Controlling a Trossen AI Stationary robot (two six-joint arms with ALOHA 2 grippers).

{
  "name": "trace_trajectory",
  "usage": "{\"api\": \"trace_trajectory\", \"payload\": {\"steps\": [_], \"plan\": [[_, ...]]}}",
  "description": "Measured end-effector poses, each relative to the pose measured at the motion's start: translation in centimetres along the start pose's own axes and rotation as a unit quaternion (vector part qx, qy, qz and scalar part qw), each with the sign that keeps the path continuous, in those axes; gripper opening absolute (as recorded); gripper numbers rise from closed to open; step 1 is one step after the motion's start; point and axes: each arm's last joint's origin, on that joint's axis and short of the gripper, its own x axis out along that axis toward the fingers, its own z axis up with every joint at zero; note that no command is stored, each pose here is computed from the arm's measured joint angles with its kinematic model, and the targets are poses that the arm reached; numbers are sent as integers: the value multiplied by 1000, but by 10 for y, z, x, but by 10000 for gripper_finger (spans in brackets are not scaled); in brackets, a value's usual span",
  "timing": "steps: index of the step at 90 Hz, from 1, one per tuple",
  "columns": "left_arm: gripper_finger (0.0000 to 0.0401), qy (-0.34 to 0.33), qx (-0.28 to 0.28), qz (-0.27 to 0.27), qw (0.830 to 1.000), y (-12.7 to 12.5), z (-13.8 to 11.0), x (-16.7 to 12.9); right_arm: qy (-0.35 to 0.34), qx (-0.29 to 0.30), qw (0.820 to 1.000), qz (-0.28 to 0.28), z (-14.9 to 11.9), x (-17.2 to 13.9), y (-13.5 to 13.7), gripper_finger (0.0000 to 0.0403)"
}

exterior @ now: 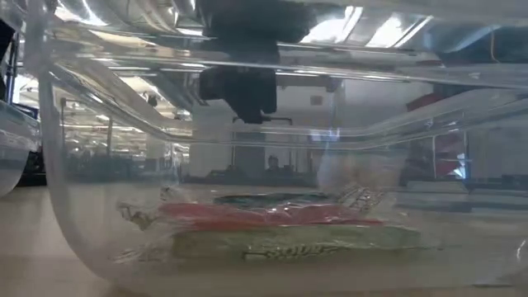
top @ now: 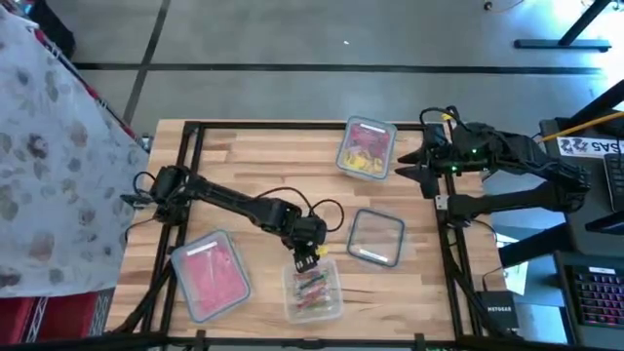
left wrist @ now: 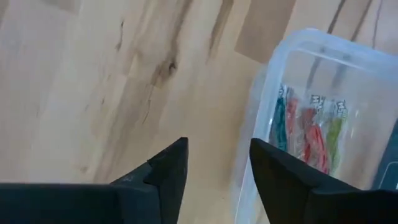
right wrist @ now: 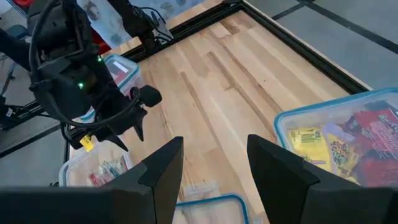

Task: Sort candy
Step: Close the square transparent bin

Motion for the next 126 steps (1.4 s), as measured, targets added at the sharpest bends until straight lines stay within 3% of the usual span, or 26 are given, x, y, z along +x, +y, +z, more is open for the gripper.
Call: {"api": "trace_trajectory", "payload": {"steps": [53,126], "plan": [[158,45,6,25,999,5,-9,-1,0,0,1000,0,0,0,0,165],[158,54,2,-27,998,-10,-13,0,8,-2,1000,19,-1,0,1,166]]}}
